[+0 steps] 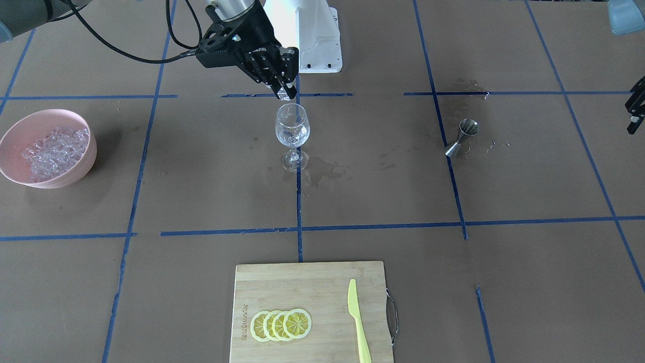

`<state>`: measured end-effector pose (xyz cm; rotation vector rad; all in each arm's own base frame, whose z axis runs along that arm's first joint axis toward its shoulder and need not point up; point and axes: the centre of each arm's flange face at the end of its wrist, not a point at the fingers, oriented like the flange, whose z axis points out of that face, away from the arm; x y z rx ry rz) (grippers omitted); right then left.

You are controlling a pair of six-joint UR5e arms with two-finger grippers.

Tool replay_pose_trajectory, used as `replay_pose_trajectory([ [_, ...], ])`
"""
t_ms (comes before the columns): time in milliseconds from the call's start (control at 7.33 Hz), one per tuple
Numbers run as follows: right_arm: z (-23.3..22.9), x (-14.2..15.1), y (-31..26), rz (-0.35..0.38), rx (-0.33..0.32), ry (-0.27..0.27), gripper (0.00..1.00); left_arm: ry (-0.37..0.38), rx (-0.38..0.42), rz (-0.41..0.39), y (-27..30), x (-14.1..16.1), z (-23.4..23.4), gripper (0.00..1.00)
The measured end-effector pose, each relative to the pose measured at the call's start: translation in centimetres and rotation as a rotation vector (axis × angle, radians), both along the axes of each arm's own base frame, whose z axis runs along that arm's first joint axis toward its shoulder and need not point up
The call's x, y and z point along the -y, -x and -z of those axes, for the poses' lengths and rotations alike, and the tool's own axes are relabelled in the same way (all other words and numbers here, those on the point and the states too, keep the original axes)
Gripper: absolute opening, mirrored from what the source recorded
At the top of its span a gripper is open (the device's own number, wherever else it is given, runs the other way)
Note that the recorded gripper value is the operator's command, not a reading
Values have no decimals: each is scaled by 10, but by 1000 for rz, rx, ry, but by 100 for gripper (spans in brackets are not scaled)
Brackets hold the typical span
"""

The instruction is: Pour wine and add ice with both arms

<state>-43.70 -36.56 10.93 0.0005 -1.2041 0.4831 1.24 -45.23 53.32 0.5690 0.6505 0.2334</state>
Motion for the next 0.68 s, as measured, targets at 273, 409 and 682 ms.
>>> replay_pose_trajectory([
  [273,-4,5,4,-27,-12,6,100,-1,-1,3,0,-2,1,100],
  [409,-6,6,4,-34,-15,8,100,-1,-1,4,1,-2,1,100],
  [682,-27,14,-6,-51,-43,19,100,0,-4,4,1,-3,2,100],
])
